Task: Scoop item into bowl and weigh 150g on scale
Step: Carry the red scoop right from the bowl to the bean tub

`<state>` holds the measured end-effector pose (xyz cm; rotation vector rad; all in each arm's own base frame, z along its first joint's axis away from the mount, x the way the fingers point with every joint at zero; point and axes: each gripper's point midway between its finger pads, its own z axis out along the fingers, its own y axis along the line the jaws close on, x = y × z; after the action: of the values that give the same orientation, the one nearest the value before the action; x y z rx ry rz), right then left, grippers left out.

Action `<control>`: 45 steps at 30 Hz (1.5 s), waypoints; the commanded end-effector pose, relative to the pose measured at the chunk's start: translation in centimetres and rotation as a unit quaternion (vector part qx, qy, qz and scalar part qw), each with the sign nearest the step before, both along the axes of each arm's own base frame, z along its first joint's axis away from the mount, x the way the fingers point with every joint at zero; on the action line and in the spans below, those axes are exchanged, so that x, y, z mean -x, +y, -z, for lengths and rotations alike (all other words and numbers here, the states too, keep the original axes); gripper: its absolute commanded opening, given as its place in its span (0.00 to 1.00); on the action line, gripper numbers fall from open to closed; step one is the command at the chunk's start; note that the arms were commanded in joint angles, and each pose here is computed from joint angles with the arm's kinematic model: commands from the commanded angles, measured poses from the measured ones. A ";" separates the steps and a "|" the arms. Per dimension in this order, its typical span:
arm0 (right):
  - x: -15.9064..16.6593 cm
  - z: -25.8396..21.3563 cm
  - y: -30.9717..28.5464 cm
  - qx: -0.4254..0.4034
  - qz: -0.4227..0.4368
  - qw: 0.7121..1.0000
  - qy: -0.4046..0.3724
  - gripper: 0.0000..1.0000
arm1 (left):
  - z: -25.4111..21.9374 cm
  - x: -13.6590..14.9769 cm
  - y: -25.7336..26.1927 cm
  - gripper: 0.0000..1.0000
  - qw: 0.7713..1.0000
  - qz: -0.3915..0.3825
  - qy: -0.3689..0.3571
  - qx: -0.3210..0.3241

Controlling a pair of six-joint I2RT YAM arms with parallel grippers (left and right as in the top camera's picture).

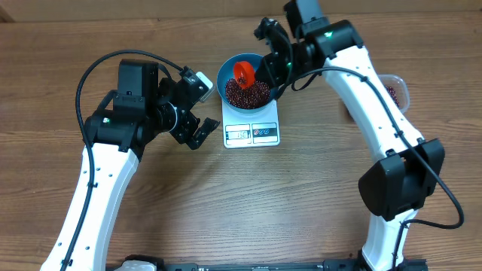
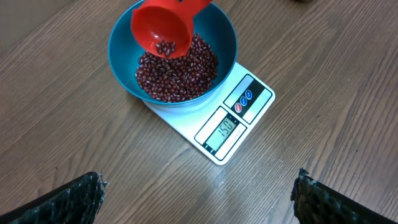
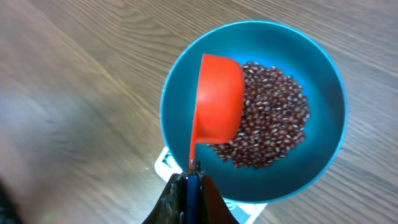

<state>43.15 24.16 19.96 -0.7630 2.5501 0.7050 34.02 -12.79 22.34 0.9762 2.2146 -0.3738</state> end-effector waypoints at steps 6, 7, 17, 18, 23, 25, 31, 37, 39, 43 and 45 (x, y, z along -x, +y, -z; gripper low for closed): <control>0.8 -5.2 -0.6 -0.118 -0.017 0.993 0.012 0.04 | -0.7 -0.4 0.0 1.00 1.000 0.004 -0.012 0.001; 0.8 -5.4 -0.8 -0.126 -0.017 0.992 0.016 0.04 | -0.7 -0.4 0.0 1.00 1.000 0.004 -0.012 0.001; 0.8 -7.0 -4.2 -0.190 0.003 0.980 0.051 0.04 | -0.7 -0.4 0.0 0.99 1.000 0.004 -0.012 0.001; 0.8 -7.2 -4.9 -0.191 0.011 0.980 0.052 0.04 | -0.7 -0.4 0.0 0.99 1.000 0.004 -0.012 0.001; 0.6 -8.3 -9.0 -0.188 0.049 0.980 0.039 0.04 | -0.7 -0.4 0.0 0.99 1.000 0.004 -0.012 0.001; 0.4 -8.6 -10.9 -0.184 0.073 0.979 0.036 0.04 | -0.7 -0.4 0.0 1.00 1.000 0.004 -0.012 0.001; -0.1 -7.8 -18.3 -0.154 0.168 0.973 0.045 0.04 | -0.7 -0.4 0.0 0.99 1.000 0.004 -0.012 0.001; 0.4 -5.2 -25.2 -0.062 0.264 0.961 0.062 0.04 | -0.7 -0.4 0.0 1.00 1.000 0.004 -0.012 0.001; 0.7 -4.3 -26.7 -0.025 0.288 0.955 0.070 0.04 | -0.7 -0.4 0.0 0.99 1.000 0.004 -0.012 0.001; 1.0 -3.1 -28.9 0.035 0.354 0.930 0.089 0.04 | -0.7 -0.4 0.0 1.00 1.000 0.004 -0.012 0.001; 1.2 -2.5 -29.7 0.072 0.379 0.918 0.093 0.04 | -0.7 -0.4 0.0 1.00 1.000 0.004 -0.012 0.001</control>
<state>42.30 -3.66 21.70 0.2021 2.7544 0.5731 34.02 -12.79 22.34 0.9766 2.2144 -0.3737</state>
